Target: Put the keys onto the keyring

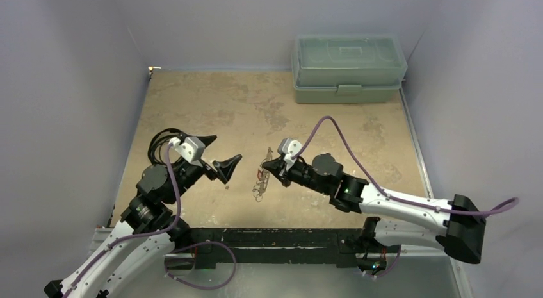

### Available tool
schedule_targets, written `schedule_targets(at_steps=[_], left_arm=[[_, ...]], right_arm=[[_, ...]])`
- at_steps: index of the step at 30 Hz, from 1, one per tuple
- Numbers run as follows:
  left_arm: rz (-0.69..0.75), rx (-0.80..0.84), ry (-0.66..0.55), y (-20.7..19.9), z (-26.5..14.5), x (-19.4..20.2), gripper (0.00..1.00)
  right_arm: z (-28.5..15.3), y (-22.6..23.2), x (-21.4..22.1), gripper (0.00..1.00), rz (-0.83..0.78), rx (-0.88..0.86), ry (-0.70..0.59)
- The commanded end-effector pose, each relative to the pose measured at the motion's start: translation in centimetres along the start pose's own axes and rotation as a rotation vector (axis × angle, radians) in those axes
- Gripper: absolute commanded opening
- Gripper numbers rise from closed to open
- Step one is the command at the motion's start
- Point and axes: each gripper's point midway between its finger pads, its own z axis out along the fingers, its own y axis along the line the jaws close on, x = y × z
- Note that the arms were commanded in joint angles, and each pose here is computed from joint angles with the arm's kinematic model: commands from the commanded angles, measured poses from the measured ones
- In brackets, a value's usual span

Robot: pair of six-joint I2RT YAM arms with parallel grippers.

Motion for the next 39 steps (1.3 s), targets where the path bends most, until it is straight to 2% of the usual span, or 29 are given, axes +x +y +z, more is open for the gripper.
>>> schedule_targets(at_steps=[1, 7, 15, 24, 30, 39], left_arm=[[-0.014, -0.110, 0.002, 1.8, 0.0, -1.5, 0.99], [0.001, -0.184, 0.015, 3.1, -0.3, -1.4, 0.98], [0.008, -0.197, 0.018, 3.4, -0.5, -1.4, 0.96], [0.010, -0.204, 0.022, 3.5, -0.5, -1.3, 0.95], [0.010, -0.201, 0.024, 3.5, -0.5, -1.2, 0.95], [0.010, -0.195, 0.034, 3.4, -0.3, -1.0, 0.95]], right_arm=[[1.6, -1.2, 2.1, 0.00, 0.016, 0.077, 0.081], [4.0, -1.5, 5.5, 0.00, 0.044, 0.109, 0.194], [8.0, -1.5, 10.2, 0.00, 0.031, 0.112, 0.342], [11.0, -1.9, 10.3, 0.00, 0.040, 0.113, 0.299], [10.3, -2.6, 16.3, 0.00, 0.087, 0.166, 0.427], [6.5, -3.0, 18.3, 0.02, 0.162, 0.243, 0.474]])
